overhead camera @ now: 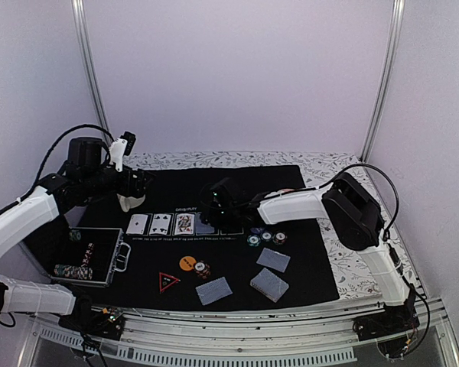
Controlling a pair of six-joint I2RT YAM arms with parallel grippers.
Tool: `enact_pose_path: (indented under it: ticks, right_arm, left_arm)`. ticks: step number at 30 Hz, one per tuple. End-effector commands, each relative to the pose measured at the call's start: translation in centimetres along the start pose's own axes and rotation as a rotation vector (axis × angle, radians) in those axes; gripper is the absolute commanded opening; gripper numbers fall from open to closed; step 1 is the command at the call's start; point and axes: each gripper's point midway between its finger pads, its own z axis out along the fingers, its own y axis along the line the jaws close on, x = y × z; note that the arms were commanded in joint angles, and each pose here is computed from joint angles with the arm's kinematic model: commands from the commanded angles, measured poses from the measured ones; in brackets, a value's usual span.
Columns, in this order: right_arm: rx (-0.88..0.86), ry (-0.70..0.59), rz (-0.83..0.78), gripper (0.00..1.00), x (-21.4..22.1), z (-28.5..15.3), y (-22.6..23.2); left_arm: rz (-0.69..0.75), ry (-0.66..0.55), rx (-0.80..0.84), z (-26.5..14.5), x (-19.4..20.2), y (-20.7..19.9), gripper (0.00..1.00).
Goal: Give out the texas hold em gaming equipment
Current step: Place the poker card in the community card area, then adjust the poker card in the community card area.
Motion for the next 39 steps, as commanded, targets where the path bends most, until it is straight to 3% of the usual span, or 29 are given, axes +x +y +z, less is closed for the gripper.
enact_pose_path:
  ticks: [1,4,8,21,29,33,39]
  right_arm:
    - [0.042,-0.038,-0.009,0.57,-1.6,-2.8,0.1]
    - [0.05,-0.056,-0.006,0.56,-1.9,-3.3,-0.1]
    - [0.042,-0.044,-0.013,0.45,-1.6,-3.0,-0.1]
    - [0.08,0.012,-0.012,0.26,0.0,-0.2,-3.0]
    - [0.077,0.045,-0.011,0.22,0.8,0.8,-3.6]
    - [0.071,0.045,-0.012,0.11,0.7,0.7,-3.4]
    - [0.075,0.014,-0.006,0.03,-0.1,-0.3,-3.1]
  left_arm:
    - [0.003,0.005,0.006,0.2,0.4,-0.1,0.93]
    - [0.002,0.004,0.007,0.2,0.3,-0.1,0.93]
    - [0.003,0.003,0.008,0.2,0.3,-0.1,0.93]
    - [0.004,0.005,0.009,0.2,0.4,-0.1,0.93]
    - [0.005,0.003,0.009,0.2,0.3,-0.1,0.93]
    - [0.005,0.004,0.01,0.2,0.3,-0.1,0.93]
    - [0.007,0.004,0.006,0.2,0.4,-0.1,0.93]
